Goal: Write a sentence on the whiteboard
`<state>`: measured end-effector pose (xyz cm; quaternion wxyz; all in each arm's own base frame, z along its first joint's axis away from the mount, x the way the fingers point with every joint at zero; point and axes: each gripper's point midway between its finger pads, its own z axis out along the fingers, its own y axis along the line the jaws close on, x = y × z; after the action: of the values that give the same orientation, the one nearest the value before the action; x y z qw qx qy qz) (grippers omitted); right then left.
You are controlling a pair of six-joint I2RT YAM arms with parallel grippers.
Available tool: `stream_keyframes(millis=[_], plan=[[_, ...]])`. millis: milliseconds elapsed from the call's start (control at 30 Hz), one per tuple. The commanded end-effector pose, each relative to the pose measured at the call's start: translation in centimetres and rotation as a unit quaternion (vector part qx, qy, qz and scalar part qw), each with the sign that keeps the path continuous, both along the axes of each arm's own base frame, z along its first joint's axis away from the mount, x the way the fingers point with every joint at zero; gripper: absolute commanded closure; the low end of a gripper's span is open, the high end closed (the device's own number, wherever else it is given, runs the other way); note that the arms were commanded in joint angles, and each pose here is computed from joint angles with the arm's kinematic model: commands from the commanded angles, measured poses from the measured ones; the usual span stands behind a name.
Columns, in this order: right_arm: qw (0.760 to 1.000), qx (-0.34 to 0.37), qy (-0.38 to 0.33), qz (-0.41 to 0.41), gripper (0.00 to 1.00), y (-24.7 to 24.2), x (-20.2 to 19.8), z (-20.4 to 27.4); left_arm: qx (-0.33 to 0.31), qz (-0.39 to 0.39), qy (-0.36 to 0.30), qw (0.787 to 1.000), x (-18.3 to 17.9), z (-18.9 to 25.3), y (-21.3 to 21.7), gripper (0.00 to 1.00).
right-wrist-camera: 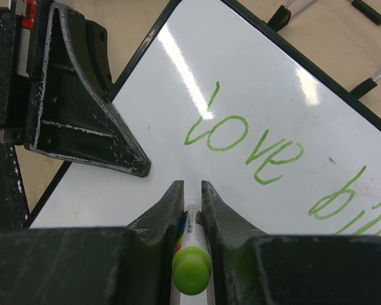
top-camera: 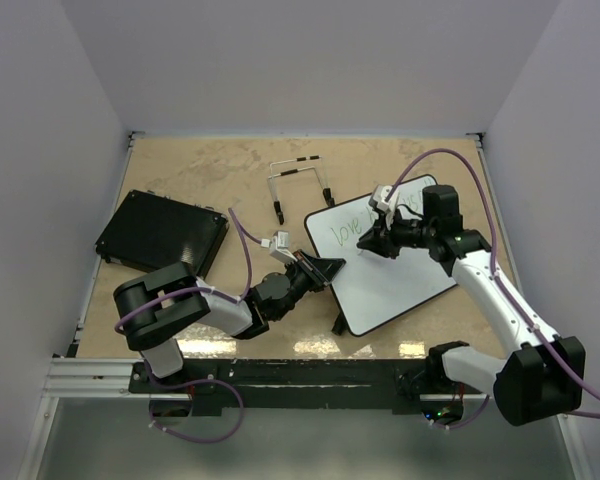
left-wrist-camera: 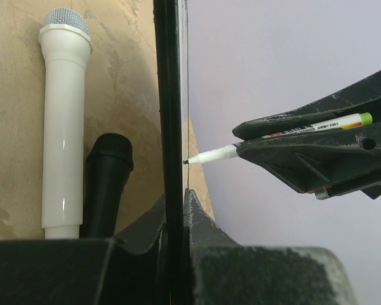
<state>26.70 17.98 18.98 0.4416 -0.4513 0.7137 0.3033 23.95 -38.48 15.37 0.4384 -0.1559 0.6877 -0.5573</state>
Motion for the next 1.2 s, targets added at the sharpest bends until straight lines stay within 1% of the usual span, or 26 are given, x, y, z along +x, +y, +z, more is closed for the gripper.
stream_keyframes(millis=[0,400,933,1167], plan=[[0.999,0.021,-0.007,0.031,1.0,1.0,-0.3,1.3,-0.102,0.003,-0.062,0.993,0.5,7.1,-0.6,1.0],[0.998,0.004,0.003,0.058,1.0,0.9,-1.6,0.4,-0.105,0.007,-0.065,0.992,0.7,7.5,-0.1,1.0],[0.998,-0.059,0.005,0.022,1.0,-0.8,-0.3,-1.2,-0.109,0.014,-0.07,0.991,1.0,8.0,0.5,1.0],[0.996,-0.066,0.014,0.055,1.0,-0.3,-1.1,-1.6,-0.111,0.015,-0.071,0.991,1.1,8.1,0.6,1.0]])
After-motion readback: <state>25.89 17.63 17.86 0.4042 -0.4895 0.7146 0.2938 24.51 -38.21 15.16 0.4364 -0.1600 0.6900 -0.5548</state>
